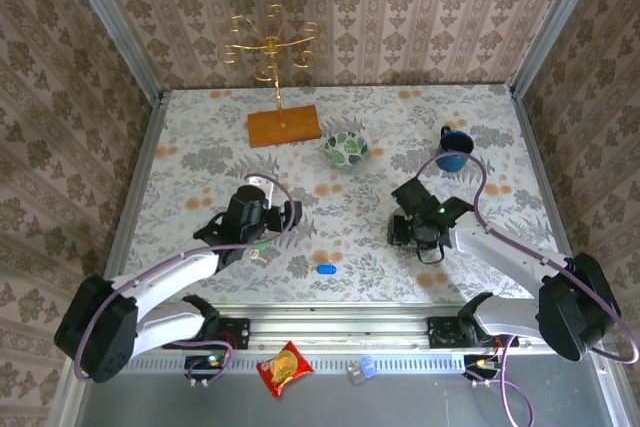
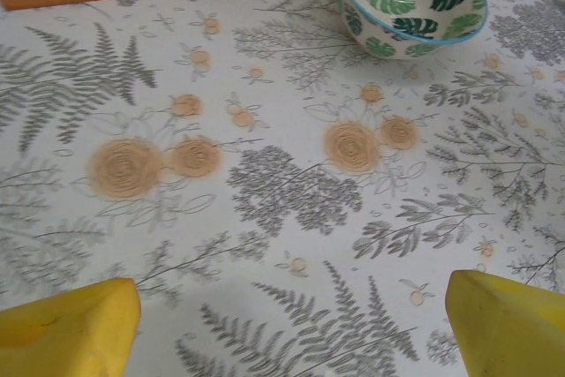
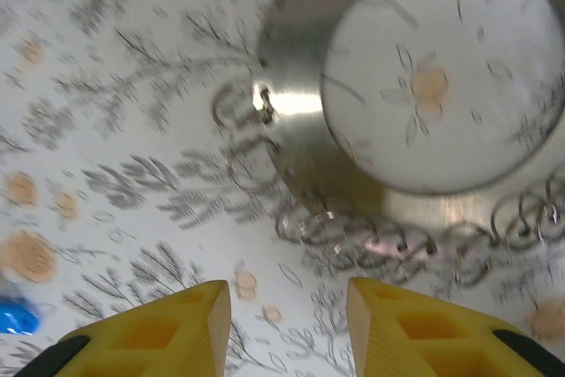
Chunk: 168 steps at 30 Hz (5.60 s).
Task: Put the keys on the keyring
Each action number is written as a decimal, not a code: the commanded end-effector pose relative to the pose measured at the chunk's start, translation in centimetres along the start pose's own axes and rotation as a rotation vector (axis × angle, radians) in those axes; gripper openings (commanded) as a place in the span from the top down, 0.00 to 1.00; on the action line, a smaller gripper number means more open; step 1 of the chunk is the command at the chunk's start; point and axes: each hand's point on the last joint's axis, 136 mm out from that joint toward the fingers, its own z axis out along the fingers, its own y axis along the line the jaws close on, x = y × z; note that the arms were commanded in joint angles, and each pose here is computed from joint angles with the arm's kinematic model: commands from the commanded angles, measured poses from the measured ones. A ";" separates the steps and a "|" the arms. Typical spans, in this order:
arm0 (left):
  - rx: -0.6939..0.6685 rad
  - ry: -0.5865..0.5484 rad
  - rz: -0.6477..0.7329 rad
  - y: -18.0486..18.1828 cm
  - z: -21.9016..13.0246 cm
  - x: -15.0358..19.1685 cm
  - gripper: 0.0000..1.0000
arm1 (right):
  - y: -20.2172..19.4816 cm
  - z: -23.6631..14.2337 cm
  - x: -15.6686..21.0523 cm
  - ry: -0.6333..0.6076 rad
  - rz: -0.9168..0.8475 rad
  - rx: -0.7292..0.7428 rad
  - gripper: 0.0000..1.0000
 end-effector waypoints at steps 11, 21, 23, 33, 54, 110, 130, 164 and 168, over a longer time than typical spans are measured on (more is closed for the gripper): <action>0.084 -0.069 -0.010 -6.0 2.7 -2.0 0.11 | 2.0 1.5 -3.7 -0.040 0.105 0.083 0.57; 0.067 -0.072 -0.007 -5.9 2.2 -1.6 0.11 | 2.2 3.7 -4.6 -0.031 0.220 0.167 0.66; 0.067 -0.075 -0.007 -5.9 2.1 -1.6 0.11 | 2.2 4.1 -4.6 -0.028 0.231 0.175 0.67; 0.061 -0.080 -0.002 -5.9 2.2 -1.8 0.11 | 2.2 5.4 -4.0 -0.006 0.230 0.200 0.76; -0.021 -0.155 0.060 -4.2 0.4 -3.7 0.12 | 6.5 1.3 -5.7 -0.097 -0.248 0.024 1.00; 0.336 -0.561 1.079 -13.6 -5.3 -3.9 0.48 | 17.9 -9.6 -7.8 -0.038 -0.320 -0.532 1.00; 0.314 -0.552 1.169 -13.9 -4.5 -3.6 0.47 | 18.4 -11.4 -7.7 -0.032 -0.279 -0.576 1.00; 0.311 -0.576 1.153 -14.9 -3.7 -4.6 1.00 | 18.1 -11.4 -7.6 -0.028 -0.273 -0.563 1.00; 0.304 -0.577 1.131 -14.7 -3.7 -4.8 1.00 | 18.0 -11.3 -7.7 -0.032 -0.272 -0.555 1.00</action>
